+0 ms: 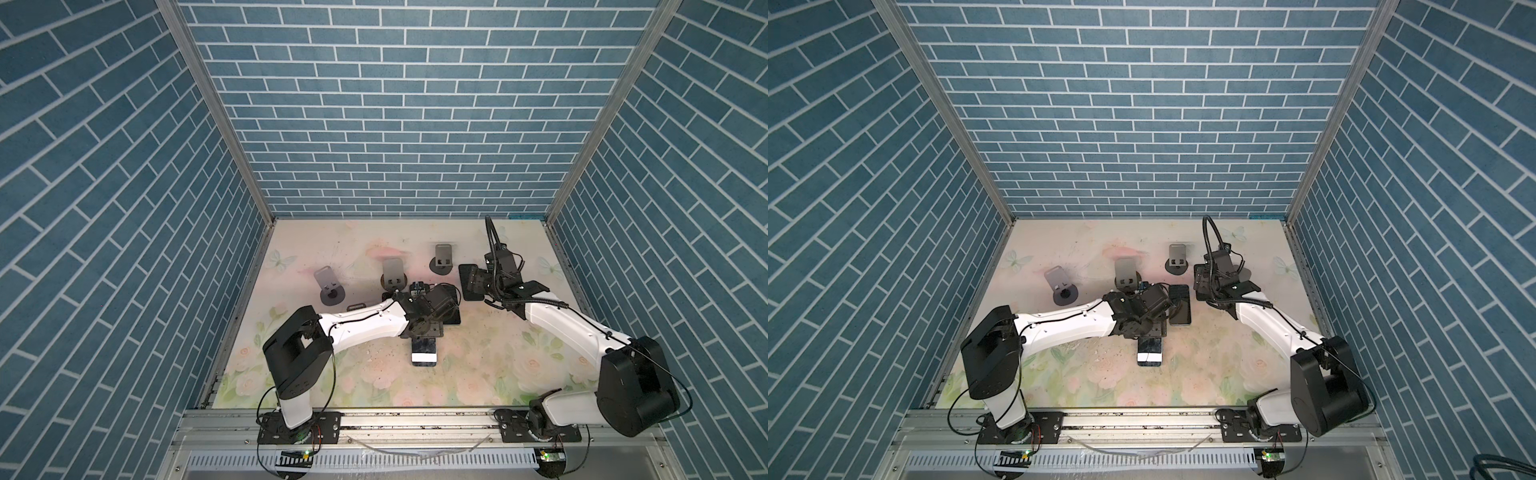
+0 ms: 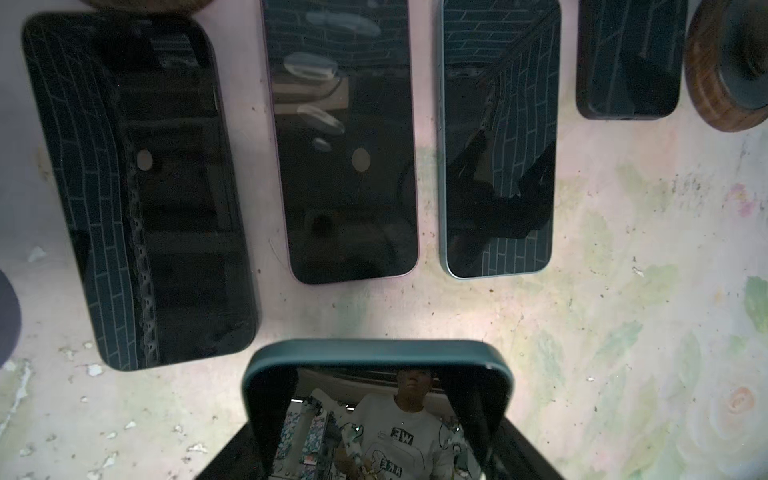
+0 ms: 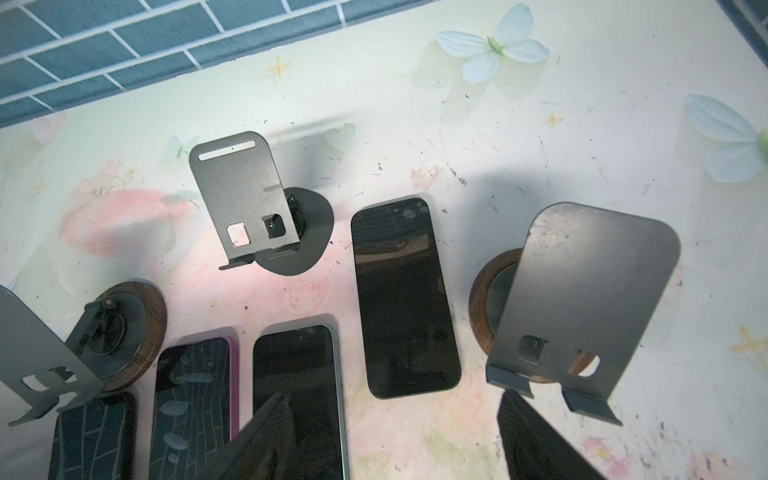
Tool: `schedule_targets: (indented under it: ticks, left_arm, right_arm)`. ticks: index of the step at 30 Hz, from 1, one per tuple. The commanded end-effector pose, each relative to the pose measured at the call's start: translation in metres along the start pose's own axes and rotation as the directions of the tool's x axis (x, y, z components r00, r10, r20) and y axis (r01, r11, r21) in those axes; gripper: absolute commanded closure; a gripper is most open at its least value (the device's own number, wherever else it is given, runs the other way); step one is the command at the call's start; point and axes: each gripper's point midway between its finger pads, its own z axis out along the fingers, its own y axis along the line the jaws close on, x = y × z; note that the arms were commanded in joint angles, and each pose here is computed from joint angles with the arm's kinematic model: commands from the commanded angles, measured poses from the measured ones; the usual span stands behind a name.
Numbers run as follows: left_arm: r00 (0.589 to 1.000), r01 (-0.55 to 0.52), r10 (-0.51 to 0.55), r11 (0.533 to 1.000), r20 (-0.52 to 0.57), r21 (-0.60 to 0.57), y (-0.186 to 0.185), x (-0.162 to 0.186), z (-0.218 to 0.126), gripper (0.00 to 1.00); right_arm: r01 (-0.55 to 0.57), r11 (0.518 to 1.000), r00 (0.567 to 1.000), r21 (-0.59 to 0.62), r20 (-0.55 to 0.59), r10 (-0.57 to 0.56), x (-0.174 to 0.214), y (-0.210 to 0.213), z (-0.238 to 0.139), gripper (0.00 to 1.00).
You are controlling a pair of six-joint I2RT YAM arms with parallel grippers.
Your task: Remove the phone from the phone stand
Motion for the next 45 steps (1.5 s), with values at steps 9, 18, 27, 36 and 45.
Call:
schedule_targets:
  ticks: [9, 18, 27, 36, 45]
  left_arm:
    - [0.981, 0.083, -0.096, 0.993, -0.168, -0.083, 0.011, 0.052, 0.015, 0.43]
    - [0.975, 0.027, -0.055, 0.991, -0.214, -0.130, 0.012, 0.057, 0.018, 0.42]
    - [0.970, -0.012, -0.025, 0.989, -0.244, -0.148, 0.011, 0.060, 0.030, 0.41]
    - [0.960, -0.011, -0.028, 0.991, -0.278, -0.135, 0.008, 0.063, 0.041, 0.34]
    - [0.953, 0.012, -0.049, 0.992, -0.299, -0.123, 0.009, 0.063, 0.052, 0.33]
  right_arm:
    - [0.007, 1.000, 1.000, -0.018, 0.012, -0.007, 0.002, -0.007, -0.013, 0.20]
    - [-0.009, 1.000, 0.999, -0.023, 0.045, 0.010, -0.004, -0.012, -0.021, 0.20]
    - [-0.018, 1.000, 0.998, -0.024, 0.056, 0.019, -0.006, -0.015, -0.024, 0.20]
    - [-0.024, 0.999, 0.998, -0.030, 0.053, 0.026, -0.005, -0.015, -0.023, 0.20]
    - [-0.028, 0.999, 0.998, -0.025, 0.053, 0.029, -0.005, -0.018, -0.022, 0.20]
